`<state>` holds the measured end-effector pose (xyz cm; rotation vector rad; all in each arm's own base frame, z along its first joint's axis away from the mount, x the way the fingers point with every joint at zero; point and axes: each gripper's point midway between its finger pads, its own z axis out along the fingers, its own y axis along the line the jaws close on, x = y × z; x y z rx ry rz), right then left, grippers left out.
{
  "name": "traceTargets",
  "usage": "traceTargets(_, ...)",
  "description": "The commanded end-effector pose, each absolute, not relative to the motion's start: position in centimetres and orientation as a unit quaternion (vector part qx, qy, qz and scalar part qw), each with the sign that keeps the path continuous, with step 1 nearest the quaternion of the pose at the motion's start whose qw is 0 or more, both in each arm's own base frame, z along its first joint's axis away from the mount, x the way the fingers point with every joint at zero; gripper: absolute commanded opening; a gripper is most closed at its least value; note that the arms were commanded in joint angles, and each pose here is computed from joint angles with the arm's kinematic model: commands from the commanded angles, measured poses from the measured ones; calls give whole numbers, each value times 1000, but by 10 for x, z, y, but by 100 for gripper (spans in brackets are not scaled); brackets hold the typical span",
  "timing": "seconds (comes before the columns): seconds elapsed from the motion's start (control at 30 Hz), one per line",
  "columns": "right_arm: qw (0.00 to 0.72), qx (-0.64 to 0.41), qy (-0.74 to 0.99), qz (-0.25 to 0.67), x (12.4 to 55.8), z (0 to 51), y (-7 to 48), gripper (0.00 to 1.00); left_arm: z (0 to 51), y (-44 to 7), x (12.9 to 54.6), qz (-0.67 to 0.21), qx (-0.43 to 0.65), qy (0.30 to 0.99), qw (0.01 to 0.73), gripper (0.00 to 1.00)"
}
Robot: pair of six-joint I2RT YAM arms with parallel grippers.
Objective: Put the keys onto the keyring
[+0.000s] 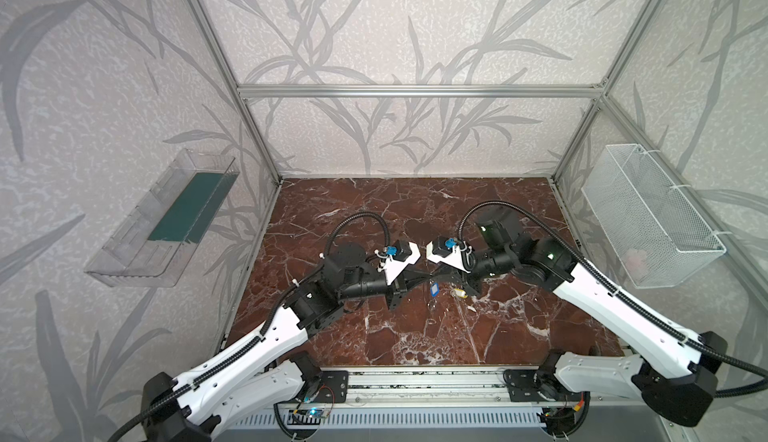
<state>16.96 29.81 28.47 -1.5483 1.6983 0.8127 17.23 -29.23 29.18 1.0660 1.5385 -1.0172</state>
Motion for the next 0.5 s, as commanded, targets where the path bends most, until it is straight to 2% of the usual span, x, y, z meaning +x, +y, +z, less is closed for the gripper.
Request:
traceTargets(0.0, 416, -551, 645, 326, 181, 306, 306, 11, 306, -290, 191, -419, 382, 614, 548, 0)
traceTargets(0.07, 438, -517, 660, 325, 191, 305, 304, 18, 309, -286, 195, -426, 358, 601, 573, 0)
traceTargets(0.17, 463, -465, 682, 324, 204, 298, 300, 20, 310, -282, 197, -436, 332, 588, 595, 0)
traceTargets(0.3, 490, -410, 688, 344, 210, 294, 296, 21, 309, -280, 198, -441, 320, 579, 606, 0)
traceTargets(0.47, 492, -399, 679, 370, 206, 291, 299, 18, 309, -279, 198, -449, 311, 571, 613, 0)
